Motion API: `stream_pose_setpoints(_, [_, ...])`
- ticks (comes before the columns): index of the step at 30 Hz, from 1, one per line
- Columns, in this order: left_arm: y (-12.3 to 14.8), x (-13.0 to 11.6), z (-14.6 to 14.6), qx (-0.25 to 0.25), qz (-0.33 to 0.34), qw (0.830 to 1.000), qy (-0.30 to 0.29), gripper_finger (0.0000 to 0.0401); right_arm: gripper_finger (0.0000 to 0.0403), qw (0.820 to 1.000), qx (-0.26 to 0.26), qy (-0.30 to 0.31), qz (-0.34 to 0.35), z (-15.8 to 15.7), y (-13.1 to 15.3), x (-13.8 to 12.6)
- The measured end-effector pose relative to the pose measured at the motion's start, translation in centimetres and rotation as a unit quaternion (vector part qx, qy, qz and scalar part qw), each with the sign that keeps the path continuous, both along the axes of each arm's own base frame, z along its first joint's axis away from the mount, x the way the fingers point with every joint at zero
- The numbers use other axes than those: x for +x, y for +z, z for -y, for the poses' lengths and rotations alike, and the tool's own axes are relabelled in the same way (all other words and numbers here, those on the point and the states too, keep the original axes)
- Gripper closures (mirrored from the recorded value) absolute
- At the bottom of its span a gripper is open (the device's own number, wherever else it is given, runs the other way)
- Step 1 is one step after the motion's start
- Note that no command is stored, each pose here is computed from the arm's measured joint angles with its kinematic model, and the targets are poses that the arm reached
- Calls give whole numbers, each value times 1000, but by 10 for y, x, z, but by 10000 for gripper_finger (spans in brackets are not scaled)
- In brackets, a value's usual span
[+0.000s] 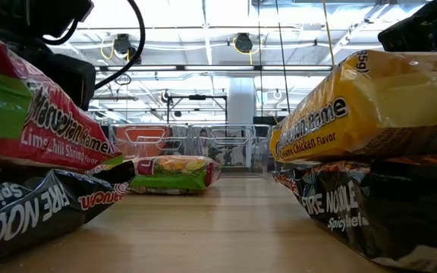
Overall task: Sort Maruchan noodles
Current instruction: Put the green noodle pack into the center transparent bin
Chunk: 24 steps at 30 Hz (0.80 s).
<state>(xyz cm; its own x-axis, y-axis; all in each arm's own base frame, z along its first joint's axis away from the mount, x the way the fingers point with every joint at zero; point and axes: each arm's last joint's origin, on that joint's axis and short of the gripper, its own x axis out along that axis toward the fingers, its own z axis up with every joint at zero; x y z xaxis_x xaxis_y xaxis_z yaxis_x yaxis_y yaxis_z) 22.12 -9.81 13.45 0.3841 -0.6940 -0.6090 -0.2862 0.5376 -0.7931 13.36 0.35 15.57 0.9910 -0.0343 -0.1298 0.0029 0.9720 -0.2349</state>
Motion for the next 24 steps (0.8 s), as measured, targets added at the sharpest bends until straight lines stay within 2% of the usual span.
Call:
stream_pose_setpoints(15, [-2,5,6,-30,6,1000,-4,354,403,1000,0,0,-2,0,0,0])
stream_pose_setpoints(24, [-2,3,11,-32,4,999,-16,354,403,1000,0,0,-2,0,0,0])
